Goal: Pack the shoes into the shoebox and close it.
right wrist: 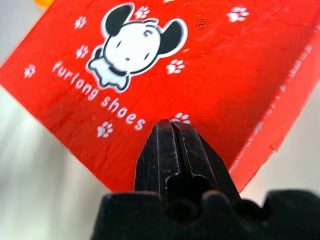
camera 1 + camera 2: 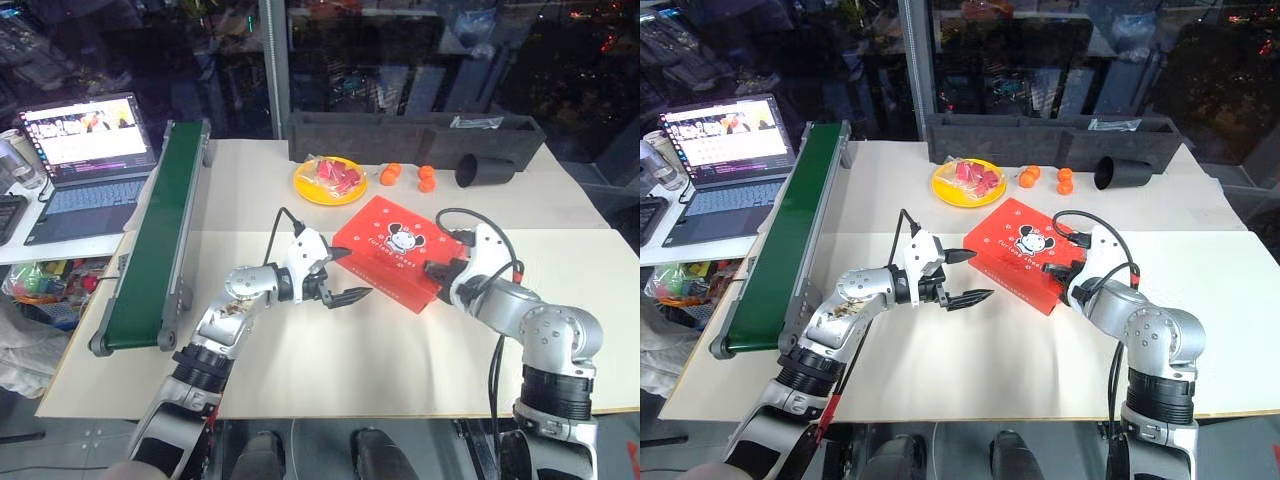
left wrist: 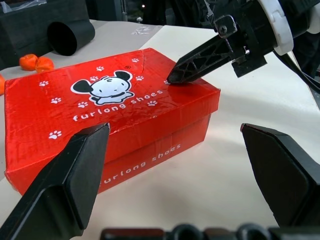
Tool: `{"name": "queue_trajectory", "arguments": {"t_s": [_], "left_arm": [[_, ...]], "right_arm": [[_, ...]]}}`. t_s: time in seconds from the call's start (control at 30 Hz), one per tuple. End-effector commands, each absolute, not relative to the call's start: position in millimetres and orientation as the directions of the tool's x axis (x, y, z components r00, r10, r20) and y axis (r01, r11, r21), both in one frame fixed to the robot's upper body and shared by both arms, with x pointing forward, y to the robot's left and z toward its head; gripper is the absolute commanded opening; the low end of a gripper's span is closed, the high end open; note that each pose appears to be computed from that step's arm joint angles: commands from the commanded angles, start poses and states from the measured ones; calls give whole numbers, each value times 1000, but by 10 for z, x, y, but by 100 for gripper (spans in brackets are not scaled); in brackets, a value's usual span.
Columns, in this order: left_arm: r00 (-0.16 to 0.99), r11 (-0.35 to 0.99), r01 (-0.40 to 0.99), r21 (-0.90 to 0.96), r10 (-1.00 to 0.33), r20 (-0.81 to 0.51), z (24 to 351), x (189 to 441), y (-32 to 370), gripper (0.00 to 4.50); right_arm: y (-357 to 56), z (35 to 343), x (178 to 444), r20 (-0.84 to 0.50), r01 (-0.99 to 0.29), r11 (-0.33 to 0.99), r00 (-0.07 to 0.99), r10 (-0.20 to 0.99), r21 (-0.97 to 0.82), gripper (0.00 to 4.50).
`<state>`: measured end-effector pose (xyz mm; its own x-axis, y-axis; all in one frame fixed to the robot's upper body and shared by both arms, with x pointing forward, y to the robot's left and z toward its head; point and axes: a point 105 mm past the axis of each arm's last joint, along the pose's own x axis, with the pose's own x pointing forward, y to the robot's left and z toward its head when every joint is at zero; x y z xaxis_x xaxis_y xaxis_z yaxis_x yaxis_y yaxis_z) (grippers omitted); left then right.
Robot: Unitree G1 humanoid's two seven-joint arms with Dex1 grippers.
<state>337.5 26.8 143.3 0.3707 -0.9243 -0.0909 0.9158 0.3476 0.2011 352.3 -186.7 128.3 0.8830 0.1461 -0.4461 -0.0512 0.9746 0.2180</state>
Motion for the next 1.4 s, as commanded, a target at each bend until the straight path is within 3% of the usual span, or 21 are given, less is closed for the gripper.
{"name": "queue_trajectory", "arguments": {"t_s": [0.03, 0.2, 0.3, 0.47, 0.57, 0.63, 0.8, 0.97, 1.4], "left_arm": [[362, 339, 908, 247, -931, -52, 1569, 3354, 236, 450], [399, 378, 894, 239, -916, -44, 1561, 3395, 274, 450], [472, 458, 866, 203, -881, -28, 1564, 3496, 358, 450], [692, 699, 705, 121, -715, 97, 1727, 3762, 656, 450], [831, 843, 534, 62, -537, 145, 1803, 3926, 951, 450], [894, 905, 424, 16, -421, 155, 1802, 3999, 1152, 450], [962, 968, 244, -48, -236, 137, 1711, 4031, 1526, 450], [965, 966, 253, -53, -248, 90, 1574, 3959, 1548, 450], [986, 979, 165, -119, -166, 6, 1280, 3894, 1603, 450]], "right_arm": [[-1807, 1182, 3630, -499, -72, 981, 853, 155, 181, 7], [-1842, 1187, 3723, -508, -94, 991, 852, 128, 93, 7], [-1906, 1344, 3777, -433, -100, 993, 894, 118, 65, 7], [-2084, 2099, 3786, -62, -72, 994, 996, 67, -82, 7], [-2364, 2481, 3652, 136, 54, 997, 990, -48, -46, 7], [-2551, 2550, 3559, 183, 144, 986, 975, -125, -90, 7], [-2784, 2323, 3410, 142, 236, 933, 969, -204, -272, 7], [-2887, 1975, 3309, 69, 266, 881, 963, -260, -391, 7], [-3099, 1721, 3219, 57, 358, 838, 928, -369, -413, 7]]}}
